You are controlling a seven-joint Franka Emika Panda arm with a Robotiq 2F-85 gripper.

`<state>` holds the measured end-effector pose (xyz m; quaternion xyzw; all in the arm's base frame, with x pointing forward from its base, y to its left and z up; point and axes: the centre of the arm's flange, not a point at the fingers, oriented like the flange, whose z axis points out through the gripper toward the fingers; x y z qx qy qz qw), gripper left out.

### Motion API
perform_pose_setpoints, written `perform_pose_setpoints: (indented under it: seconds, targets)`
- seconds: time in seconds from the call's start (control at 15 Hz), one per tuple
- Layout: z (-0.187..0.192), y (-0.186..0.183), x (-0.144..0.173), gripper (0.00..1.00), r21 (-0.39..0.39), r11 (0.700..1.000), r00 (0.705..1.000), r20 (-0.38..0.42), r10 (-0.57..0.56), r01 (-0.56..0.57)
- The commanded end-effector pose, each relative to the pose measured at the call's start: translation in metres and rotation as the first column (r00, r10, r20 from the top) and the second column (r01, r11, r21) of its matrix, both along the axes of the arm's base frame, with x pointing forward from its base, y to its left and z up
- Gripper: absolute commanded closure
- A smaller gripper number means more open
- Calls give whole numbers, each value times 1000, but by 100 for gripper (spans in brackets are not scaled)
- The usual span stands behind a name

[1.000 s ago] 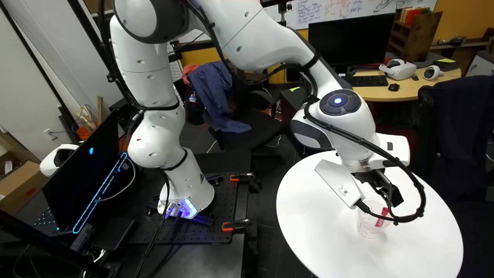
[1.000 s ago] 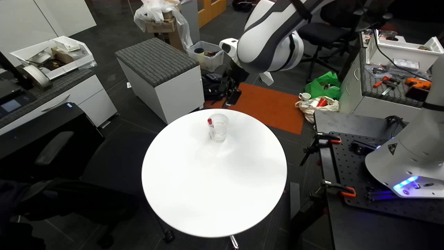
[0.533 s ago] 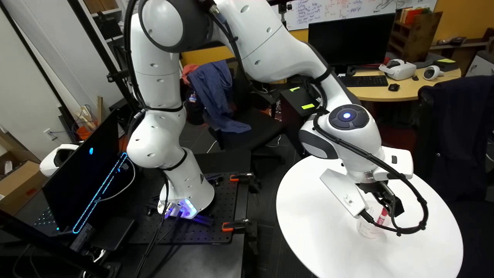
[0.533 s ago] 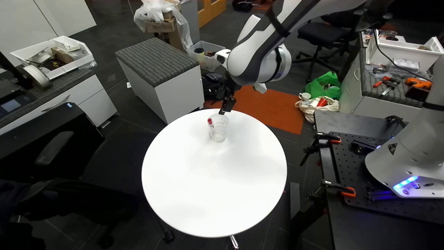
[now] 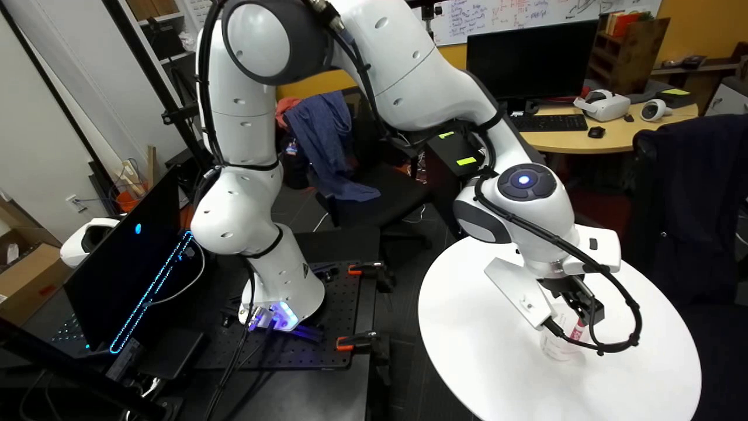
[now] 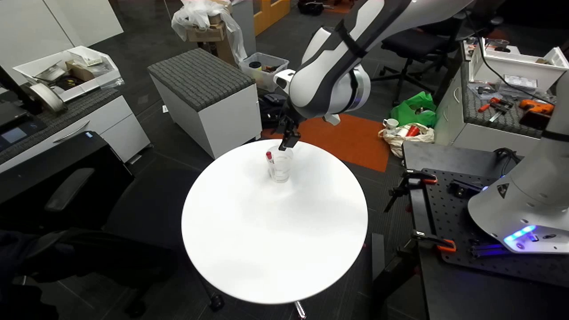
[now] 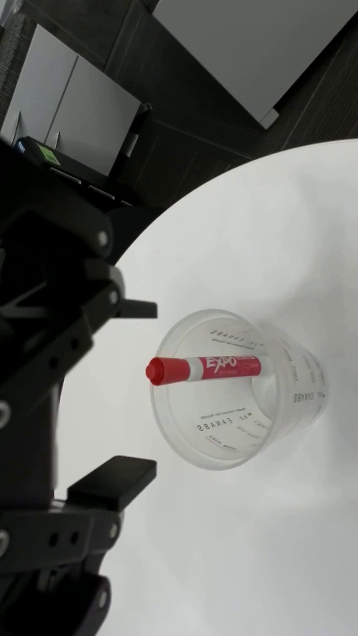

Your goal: Remove the marker from the cup and put it on the table

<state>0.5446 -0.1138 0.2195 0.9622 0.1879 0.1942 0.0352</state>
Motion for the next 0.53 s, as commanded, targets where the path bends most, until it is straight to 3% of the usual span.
perform_pose_setpoints:
  seconds: [0.0,0.47]
  targets:
    - [-8,2,4,28,-8,1000,1000,23,10,-9]
    - [-20,2,6,28,4,1000,1000,-10,8,-8]
